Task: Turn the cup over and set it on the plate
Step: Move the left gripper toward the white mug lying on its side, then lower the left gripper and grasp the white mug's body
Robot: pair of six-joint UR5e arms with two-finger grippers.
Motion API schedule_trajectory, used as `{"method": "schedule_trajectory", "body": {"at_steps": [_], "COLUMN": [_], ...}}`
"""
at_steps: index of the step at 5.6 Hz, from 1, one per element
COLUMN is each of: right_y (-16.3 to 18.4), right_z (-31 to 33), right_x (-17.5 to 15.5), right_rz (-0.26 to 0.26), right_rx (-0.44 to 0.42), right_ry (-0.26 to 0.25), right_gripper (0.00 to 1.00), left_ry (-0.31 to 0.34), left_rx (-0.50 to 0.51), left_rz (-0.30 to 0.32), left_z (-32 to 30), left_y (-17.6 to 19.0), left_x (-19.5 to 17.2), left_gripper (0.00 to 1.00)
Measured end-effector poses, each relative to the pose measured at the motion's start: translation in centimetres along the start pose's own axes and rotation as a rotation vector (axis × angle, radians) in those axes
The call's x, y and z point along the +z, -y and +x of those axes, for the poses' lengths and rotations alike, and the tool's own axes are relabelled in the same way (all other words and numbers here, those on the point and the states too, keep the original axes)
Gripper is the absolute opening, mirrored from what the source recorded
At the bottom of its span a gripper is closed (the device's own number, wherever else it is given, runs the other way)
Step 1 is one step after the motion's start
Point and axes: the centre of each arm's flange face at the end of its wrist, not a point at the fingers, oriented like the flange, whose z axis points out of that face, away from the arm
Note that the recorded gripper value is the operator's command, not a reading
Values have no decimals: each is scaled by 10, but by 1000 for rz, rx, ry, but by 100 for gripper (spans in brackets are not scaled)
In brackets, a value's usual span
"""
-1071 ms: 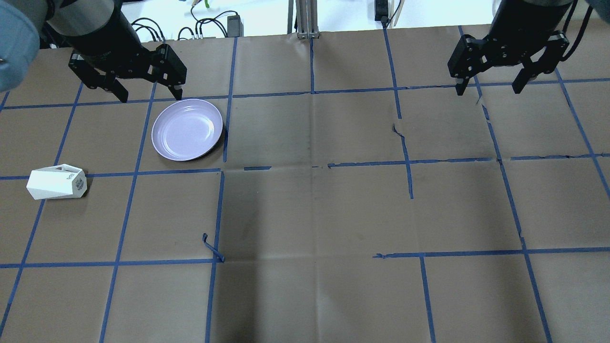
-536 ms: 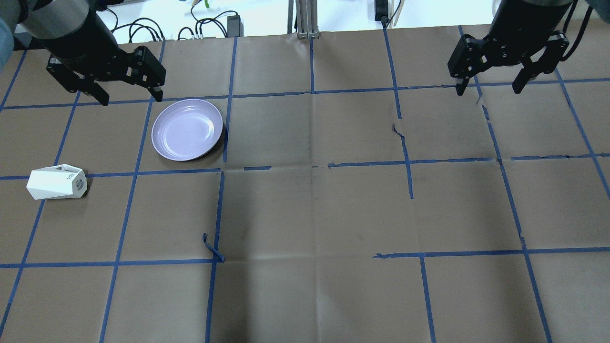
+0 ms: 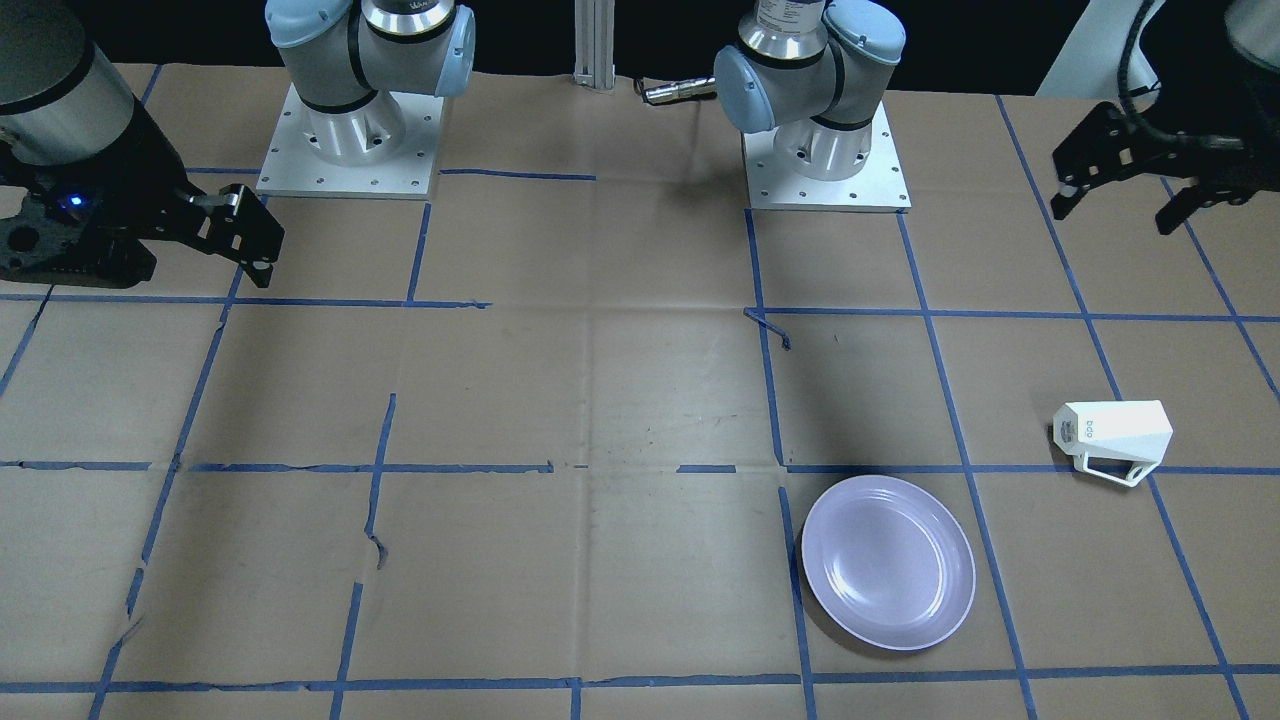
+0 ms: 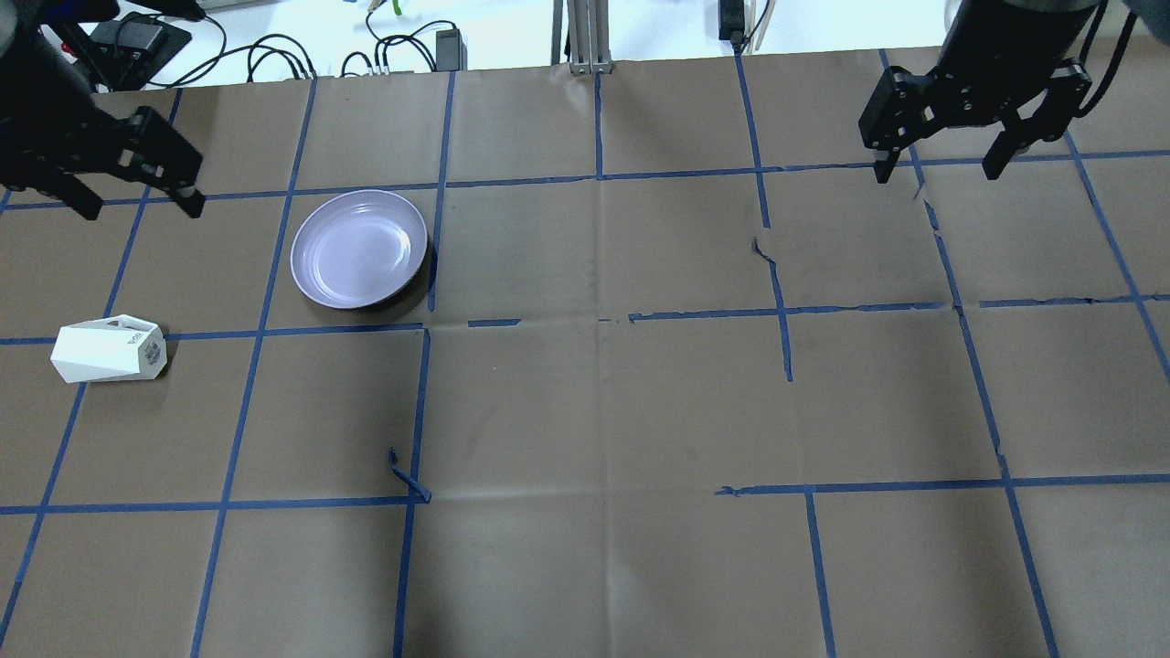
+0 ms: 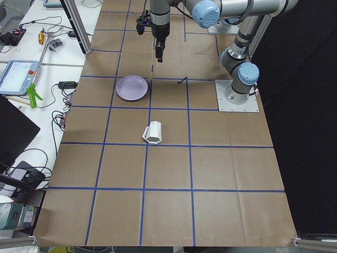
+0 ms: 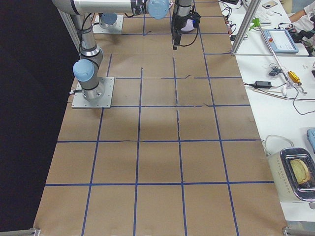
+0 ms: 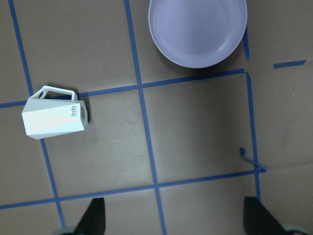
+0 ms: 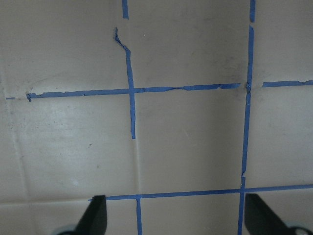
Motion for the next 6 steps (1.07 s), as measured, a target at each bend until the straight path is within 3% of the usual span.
{"method": "schedule_trajectory", "body": {"at_steps": [1, 3, 4, 6], "right_y": [0, 0, 0, 0], "right_z": [0, 0, 0, 0], "right_x": [0, 0, 0, 0], "right_rz": [0, 0, 0, 0], "right_rx": [0, 0, 0, 0], "right_ry": [0, 0, 0, 0], "right_gripper": [100, 100, 100, 100], "left_ry": [-11, -62, -106, -181], "left_rx": [47, -45, -85, -125], "left_rz": [0, 13, 35, 21], "left_z": [-55, -143, -181, -260], "left_y": [-25, -61, -59, -37], "left_x": [2, 18, 31, 78], "left_gripper": [99, 99, 99, 99]}}
